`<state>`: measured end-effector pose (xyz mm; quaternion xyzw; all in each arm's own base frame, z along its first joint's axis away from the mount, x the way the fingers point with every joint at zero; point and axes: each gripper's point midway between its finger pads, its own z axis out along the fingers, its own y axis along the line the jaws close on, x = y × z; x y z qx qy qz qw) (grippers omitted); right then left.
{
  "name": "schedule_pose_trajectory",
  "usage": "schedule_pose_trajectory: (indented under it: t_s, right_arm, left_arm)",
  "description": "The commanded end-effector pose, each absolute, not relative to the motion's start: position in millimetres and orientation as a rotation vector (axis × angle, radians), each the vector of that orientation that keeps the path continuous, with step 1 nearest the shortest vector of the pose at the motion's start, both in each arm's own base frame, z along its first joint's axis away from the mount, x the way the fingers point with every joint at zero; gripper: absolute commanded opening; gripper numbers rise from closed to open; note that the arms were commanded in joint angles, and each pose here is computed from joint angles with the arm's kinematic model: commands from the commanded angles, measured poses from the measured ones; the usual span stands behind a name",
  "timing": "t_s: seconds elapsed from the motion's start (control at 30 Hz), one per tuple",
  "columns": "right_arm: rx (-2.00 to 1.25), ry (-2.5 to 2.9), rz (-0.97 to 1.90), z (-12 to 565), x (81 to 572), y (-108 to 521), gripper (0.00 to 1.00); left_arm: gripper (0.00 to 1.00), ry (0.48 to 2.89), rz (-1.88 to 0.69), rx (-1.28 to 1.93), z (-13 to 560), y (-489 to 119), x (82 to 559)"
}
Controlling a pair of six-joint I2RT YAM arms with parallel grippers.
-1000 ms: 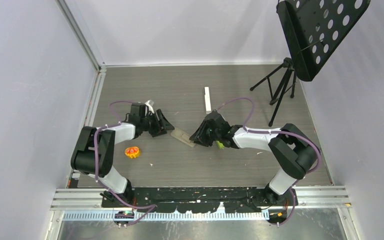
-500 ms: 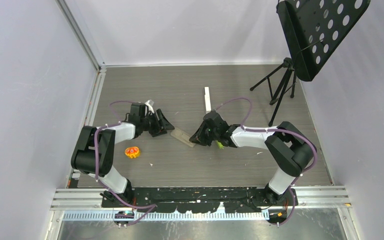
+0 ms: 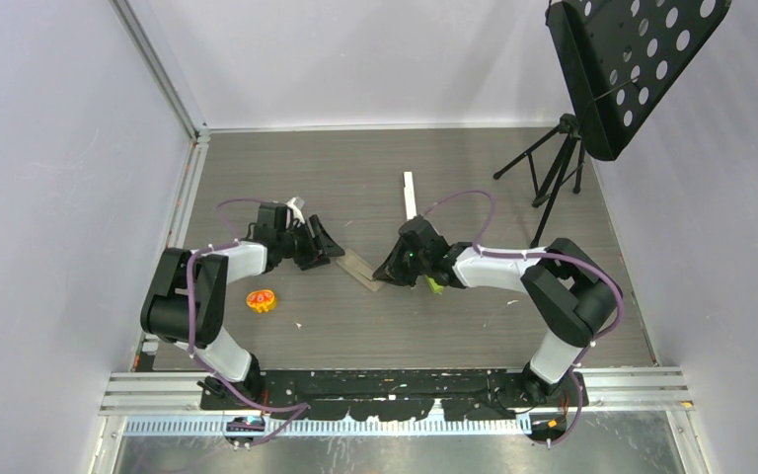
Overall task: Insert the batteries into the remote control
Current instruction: Load the battery cover into the remote control.
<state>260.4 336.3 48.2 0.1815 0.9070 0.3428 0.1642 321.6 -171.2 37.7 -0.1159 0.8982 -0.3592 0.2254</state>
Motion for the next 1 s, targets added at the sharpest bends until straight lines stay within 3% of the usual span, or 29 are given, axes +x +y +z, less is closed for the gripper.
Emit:
schedule_pose_trajectory:
  t_s: [0.0,0.17,0.27,0.43,0.97]
  right_arm:
    - [0.500,2.550,0.985,60,269,341,0.24]
    - [0.470,2.505,0.990,78,270,336,0.40]
    - [0.432,2.475,0.987,88,273,335,0.36]
    - [0.377,2.472,1.036,91,274,345,0.19]
    - [0.397,2.581,0.939,45,274,347,0.19]
  left_arm:
    - [0.57,2.502,-0.948,-0.301,30,-166,322]
    - [0.57,2.494,-0.928,-0.303,33,-164,323]
    - [0.57,2.490,-0.923,-0.306,34,-164,325]
    - [0.57,2.489,-0.926,-0.307,34,-164,325]
    - [0.58,2.457,-0.925,-0.316,48,-163,327]
